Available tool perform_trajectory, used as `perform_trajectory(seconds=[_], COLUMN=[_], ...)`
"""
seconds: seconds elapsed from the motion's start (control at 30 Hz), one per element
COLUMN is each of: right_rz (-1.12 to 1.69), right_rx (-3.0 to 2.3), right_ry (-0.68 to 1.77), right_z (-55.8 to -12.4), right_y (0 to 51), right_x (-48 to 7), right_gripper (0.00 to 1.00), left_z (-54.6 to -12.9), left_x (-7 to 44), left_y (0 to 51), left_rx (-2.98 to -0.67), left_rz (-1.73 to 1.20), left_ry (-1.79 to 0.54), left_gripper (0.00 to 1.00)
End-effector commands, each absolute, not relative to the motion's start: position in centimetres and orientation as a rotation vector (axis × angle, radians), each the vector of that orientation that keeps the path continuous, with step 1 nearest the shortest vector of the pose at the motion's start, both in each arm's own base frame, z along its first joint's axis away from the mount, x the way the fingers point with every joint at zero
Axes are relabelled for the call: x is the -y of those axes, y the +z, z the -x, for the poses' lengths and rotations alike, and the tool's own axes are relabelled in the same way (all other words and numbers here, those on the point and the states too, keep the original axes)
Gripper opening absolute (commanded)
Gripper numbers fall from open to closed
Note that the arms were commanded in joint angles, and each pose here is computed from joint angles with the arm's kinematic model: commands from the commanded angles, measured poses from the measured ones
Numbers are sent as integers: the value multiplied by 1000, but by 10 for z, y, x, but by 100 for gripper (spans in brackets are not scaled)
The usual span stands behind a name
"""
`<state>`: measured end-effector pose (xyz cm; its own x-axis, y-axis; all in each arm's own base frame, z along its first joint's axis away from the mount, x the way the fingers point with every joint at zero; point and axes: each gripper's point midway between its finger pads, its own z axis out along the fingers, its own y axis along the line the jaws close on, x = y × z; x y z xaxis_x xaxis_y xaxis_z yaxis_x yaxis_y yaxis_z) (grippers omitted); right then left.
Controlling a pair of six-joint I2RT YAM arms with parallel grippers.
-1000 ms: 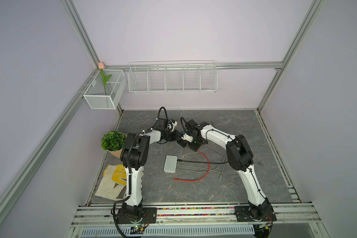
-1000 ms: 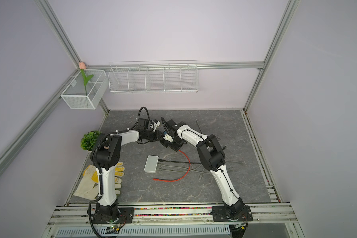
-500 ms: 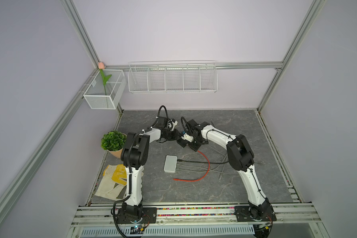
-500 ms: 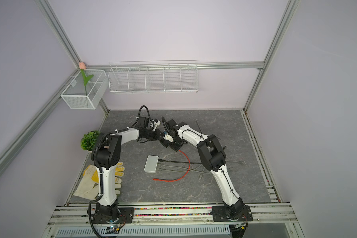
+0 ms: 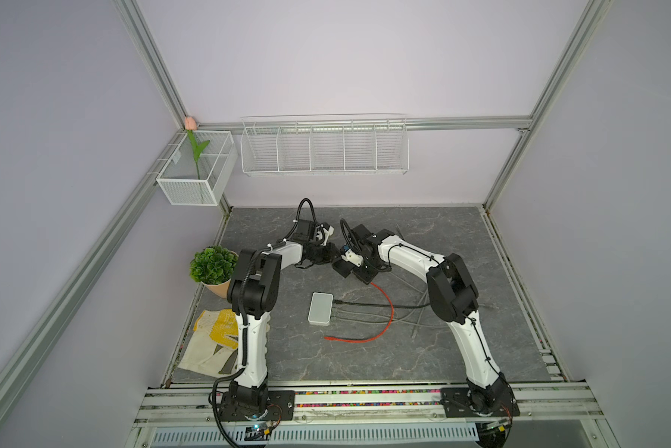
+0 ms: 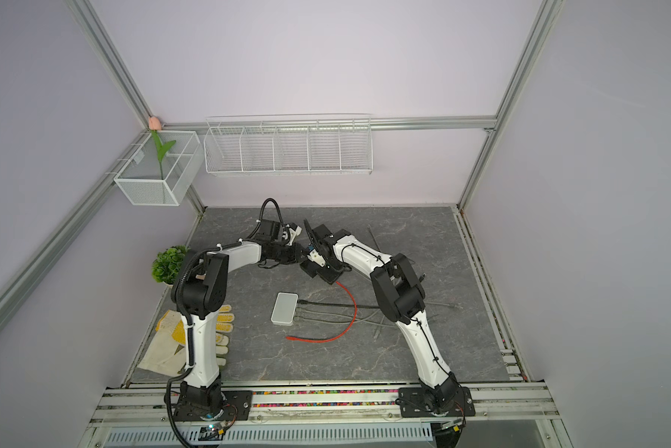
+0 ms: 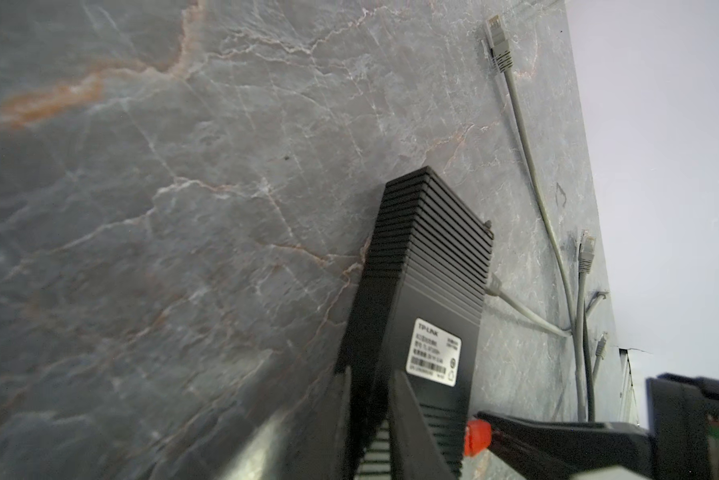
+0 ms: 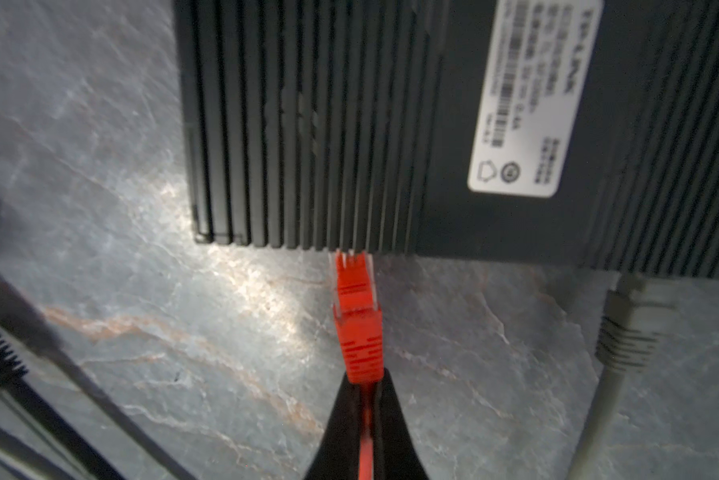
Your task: Insert the plug into the switch port
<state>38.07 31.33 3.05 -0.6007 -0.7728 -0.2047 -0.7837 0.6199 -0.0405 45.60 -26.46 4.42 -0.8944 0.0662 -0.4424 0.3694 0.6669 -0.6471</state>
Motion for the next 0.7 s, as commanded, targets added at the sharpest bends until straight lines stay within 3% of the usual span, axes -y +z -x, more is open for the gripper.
perform_trajectory(seconds=[0.0,0.67], right_rz=[1169,964], right_rx=[-2449,-2418], right_ry=[122,63], right_z=[-402,-416], right_y=[76,79], right_x=[-346,-339], right_gripper=[6,6], left_z=[-426,-419], left_x=[267,268], left_y=[6,1], left_rx=[-2639,-2651], left_rz=[-338,-347], left_ry=[-1083,-1078], left_gripper=[18,16])
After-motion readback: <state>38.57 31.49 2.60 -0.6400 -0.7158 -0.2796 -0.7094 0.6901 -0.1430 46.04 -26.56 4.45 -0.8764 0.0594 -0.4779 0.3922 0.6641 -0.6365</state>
